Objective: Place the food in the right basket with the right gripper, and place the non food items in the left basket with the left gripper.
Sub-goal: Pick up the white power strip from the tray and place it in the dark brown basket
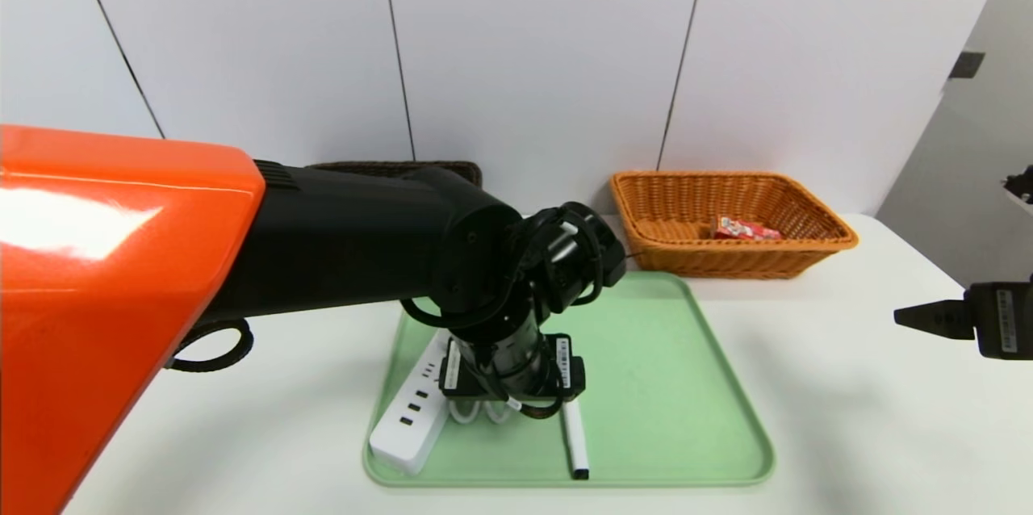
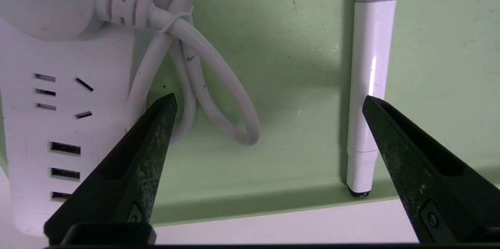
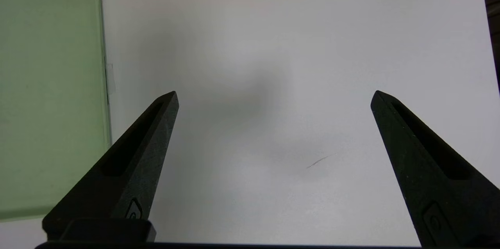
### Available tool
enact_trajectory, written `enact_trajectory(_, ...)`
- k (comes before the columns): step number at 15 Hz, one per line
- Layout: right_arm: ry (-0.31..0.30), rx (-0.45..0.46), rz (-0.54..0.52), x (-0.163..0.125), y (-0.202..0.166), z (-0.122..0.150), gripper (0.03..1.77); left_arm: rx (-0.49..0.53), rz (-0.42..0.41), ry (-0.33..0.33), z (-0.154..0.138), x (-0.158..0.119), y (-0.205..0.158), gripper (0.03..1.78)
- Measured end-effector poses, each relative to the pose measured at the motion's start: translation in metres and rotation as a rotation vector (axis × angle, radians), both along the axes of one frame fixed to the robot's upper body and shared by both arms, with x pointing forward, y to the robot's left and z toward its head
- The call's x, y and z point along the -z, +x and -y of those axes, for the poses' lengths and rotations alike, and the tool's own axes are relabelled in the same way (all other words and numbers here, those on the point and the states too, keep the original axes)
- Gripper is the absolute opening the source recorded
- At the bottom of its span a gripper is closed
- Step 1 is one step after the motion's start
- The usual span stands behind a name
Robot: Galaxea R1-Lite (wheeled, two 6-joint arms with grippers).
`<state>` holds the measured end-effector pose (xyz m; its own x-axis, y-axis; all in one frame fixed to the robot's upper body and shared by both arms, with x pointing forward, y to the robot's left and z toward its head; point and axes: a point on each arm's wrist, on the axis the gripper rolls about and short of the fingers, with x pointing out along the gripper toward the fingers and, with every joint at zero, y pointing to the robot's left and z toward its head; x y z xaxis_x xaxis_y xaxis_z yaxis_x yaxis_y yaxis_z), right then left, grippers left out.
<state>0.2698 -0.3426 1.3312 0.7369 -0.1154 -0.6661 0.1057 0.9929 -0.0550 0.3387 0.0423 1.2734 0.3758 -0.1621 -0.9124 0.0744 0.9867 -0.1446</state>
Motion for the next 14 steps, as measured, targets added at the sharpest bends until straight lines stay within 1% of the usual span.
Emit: enact_trajectory(14, 0.004, 0.012, -0.014, 0.0019, 0.0048, 0.0035, 1.7, -0.002, 0.008, 0.026, 0.0042, 0.0079, 0.0025, 1.69)
